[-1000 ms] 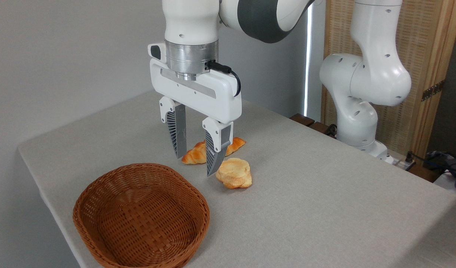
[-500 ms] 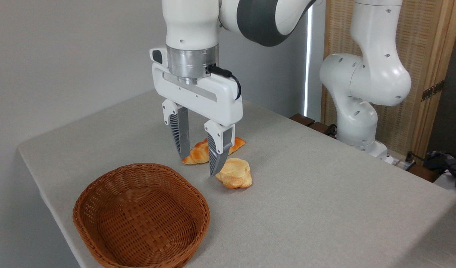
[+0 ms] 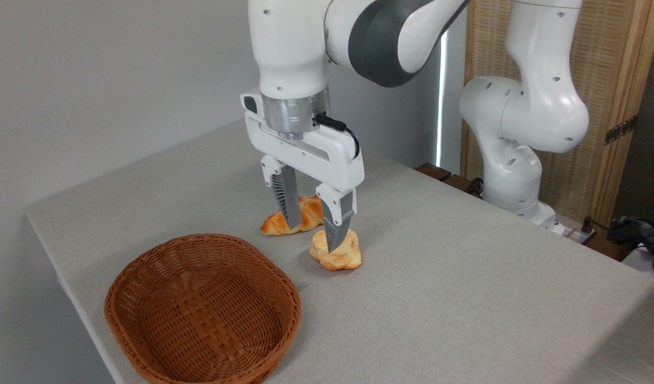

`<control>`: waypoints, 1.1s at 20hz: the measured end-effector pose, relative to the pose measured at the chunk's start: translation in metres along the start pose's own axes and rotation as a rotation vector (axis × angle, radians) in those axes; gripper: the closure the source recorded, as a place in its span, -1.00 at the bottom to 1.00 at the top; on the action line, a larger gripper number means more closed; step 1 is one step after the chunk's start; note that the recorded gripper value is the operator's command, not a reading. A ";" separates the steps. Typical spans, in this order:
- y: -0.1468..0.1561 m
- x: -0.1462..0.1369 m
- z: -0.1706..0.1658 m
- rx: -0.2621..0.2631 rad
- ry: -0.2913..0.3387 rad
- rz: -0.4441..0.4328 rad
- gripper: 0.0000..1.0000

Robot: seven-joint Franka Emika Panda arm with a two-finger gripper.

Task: Put bread into the basket

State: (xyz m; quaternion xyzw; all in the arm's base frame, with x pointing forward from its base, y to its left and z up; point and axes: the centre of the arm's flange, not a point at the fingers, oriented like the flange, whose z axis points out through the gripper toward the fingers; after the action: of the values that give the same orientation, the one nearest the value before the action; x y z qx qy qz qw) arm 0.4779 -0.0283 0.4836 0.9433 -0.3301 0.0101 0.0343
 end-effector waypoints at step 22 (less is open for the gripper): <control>0.031 -0.004 0.049 -0.059 -0.086 0.064 -1.00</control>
State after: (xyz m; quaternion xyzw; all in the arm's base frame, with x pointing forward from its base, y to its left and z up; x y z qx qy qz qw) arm 0.4551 -0.0529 0.4364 0.9304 -0.3614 -0.0390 0.0476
